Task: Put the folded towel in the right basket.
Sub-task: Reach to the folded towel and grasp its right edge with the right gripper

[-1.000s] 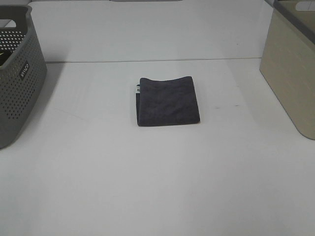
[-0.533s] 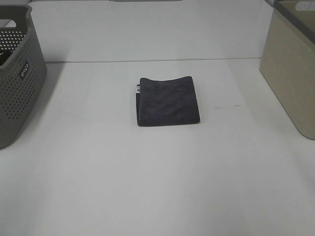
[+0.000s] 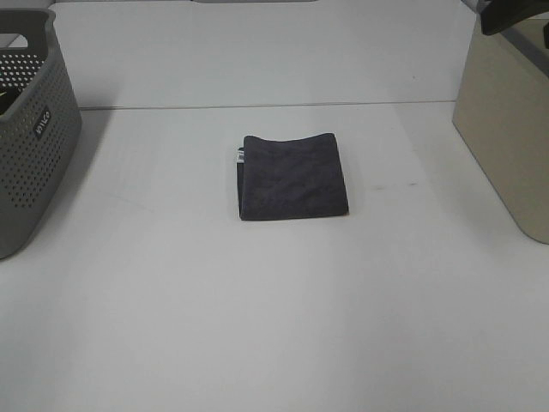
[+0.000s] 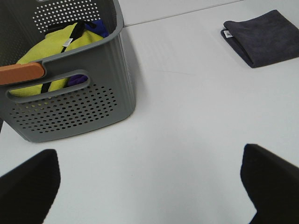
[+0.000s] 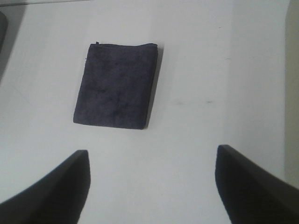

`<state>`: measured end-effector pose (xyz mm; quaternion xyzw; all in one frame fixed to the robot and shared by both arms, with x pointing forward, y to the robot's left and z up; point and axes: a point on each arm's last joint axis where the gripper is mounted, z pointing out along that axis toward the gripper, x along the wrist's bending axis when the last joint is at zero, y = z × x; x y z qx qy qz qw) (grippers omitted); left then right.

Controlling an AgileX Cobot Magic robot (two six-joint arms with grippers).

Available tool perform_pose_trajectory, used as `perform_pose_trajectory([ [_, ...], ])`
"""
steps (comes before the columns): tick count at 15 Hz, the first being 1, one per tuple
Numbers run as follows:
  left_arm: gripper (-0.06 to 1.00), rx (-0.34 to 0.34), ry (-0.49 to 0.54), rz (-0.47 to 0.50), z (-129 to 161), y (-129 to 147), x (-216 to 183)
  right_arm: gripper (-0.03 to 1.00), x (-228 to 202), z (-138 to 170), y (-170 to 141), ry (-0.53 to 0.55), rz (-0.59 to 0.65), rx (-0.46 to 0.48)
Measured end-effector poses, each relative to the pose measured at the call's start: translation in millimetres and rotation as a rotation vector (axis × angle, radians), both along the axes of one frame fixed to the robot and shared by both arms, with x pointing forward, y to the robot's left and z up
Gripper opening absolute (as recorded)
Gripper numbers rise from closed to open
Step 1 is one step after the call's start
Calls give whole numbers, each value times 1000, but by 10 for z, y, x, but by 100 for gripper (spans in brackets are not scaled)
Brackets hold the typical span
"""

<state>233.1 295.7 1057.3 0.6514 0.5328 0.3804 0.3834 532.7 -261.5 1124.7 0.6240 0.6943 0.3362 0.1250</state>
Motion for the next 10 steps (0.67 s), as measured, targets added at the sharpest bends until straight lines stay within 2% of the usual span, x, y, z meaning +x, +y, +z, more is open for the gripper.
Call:
perform_pose_trajectory([
  [3, 99, 0, 0, 0, 0, 0, 0, 69, 423, -273, 188, 68, 81, 26],
  [7, 99, 0, 0, 0, 0, 0, 0, 69, 880, -716, 767, 140, 215, 6],
  [10, 99, 0, 0, 0, 0, 0, 0, 69, 1201, -1105, 871, 219, 214, 11],
])
